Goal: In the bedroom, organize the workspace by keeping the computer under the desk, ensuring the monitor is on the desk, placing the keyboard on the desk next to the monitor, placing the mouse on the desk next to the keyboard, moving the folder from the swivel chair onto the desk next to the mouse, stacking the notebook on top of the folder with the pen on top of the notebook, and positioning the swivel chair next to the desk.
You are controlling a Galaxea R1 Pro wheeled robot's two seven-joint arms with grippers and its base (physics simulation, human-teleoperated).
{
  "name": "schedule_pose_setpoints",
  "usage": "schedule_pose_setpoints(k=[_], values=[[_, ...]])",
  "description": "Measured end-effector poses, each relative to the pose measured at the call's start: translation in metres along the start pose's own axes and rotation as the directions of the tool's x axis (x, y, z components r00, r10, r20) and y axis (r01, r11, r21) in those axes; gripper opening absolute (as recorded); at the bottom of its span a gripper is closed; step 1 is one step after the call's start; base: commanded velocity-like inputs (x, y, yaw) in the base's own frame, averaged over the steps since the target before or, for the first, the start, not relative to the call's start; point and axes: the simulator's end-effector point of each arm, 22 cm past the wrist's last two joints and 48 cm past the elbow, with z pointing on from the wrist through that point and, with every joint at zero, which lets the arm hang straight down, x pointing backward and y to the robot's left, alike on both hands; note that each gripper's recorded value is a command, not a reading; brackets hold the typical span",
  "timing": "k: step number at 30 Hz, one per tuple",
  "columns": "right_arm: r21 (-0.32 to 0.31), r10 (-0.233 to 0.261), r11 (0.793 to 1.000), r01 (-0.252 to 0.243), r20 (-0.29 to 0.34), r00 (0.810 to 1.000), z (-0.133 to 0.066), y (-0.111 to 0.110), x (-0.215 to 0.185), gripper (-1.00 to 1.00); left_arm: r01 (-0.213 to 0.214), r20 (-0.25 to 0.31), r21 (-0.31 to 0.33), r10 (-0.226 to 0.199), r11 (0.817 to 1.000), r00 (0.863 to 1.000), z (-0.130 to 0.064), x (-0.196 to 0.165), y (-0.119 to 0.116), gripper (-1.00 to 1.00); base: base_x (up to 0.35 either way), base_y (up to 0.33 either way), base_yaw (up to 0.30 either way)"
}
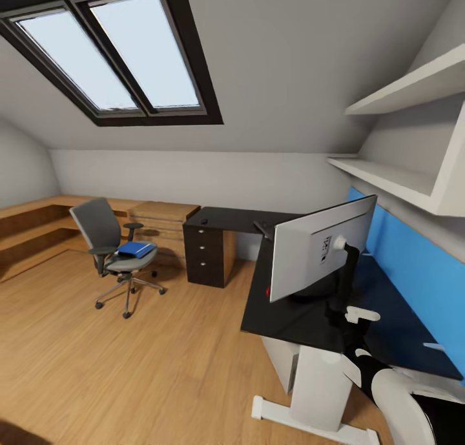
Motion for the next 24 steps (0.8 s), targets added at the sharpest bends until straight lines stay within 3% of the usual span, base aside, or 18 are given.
schedule_pose_setpoints(k=[6, 13, 24], values=[[0.005, 0.003, 1.000, -0.003, -0.031, 1.000, 0.000, -0.001, 0.006, 1.00, 0.000, -0.001, 0.000, 0.000, 1.000, 1.000, 0.000, 0.001, 0.000, 1.00, -0.191, 0.257, 0.000], [0.007, -0.001, 1.000, 0.002, -0.133, 0.991, 0.006, 0.000, 0.017, 1.00, 0.000, -0.004, 0.000, 0.000, 1.000, 1.000, 0.000, 0.002, 0.000, 1.00, -0.109, 0.242, 0.000], [0.005, 0.011, 1.000, -0.010, -0.214, 0.977, 0.027, 0.006, -0.011, 1.00, -0.001, -0.006, 0.003, 0.001, 1.000, 1.000, -0.001, 0.003, -0.002, 1.00, -0.021, 0.058, 0.000]])
